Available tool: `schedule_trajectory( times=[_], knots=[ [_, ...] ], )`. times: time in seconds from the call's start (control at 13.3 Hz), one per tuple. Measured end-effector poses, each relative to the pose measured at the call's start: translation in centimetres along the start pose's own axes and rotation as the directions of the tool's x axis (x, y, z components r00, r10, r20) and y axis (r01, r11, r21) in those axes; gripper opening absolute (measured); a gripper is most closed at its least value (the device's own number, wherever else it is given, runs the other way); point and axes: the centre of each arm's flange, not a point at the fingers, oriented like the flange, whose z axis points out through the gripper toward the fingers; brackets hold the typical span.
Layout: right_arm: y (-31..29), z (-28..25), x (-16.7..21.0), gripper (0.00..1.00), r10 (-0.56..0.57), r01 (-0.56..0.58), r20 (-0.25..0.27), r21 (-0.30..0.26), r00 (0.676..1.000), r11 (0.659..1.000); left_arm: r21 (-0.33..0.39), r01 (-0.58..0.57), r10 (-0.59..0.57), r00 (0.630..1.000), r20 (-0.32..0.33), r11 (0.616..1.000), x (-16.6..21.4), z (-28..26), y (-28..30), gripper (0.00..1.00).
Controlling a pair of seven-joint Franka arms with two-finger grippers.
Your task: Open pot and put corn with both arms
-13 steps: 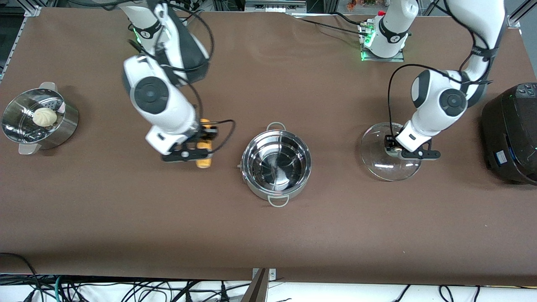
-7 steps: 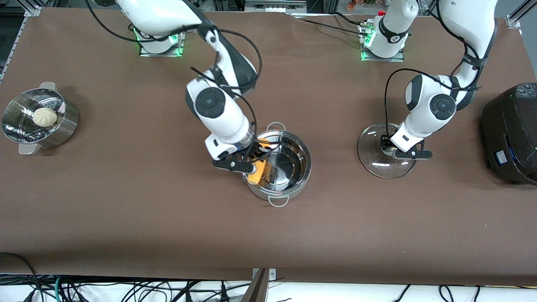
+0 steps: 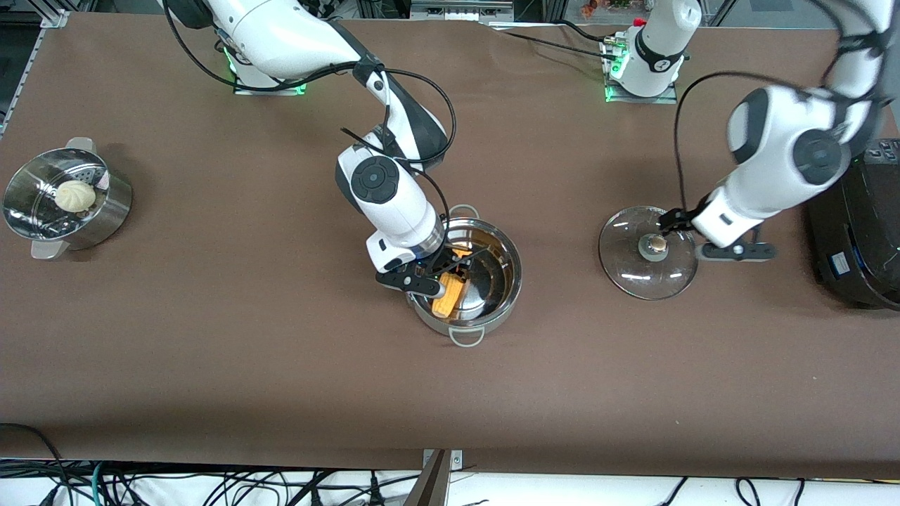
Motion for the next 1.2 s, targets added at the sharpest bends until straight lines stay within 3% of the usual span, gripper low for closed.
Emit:
schedule_trajectory(
  times=[0.22,0.45,0.67,0.9,1.2],
  knots=[
    [0.6,-1.1,0.0,1.0,0.004,0.0,0.054,-0.082,0.999,0.997,-0.003,0.005,-0.005,1.0,0.006,1.0,-1.4,-12.7,-0.5,1.0],
    [2.2,-5.2,1.2,1.0,-0.008,0.023,0.081,-0.19,0.997,0.982,-0.004,0.016,-0.016,1.0,0.002,1.0,-2.3,-16.8,-1.2,1.0],
    [6.3,-11.2,4.6,1.0,-0.142,0.172,0.115,-0.311,0.983,0.935,-0.003,0.031,-0.031,0.999,0.015,1.0,-1.8,-16.2,-2.0,1.0],
    [11.4,-18.2,9.4,1.0,-0.245,0.274,0.128,-0.334,0.961,0.902,-0.003,0.033,-0.033,0.999,0.016,0.999,-1.6,-16.1,-2.1,1.0],
    [20.1,-27.5,12.6,1.0,-0.367,0.4,0.16,-0.331,0.916,0.855,-0.004,0.036,-0.036,0.999,0.014,0.999,-1.6,-16.3,-2.3,1.0]
  ],
)
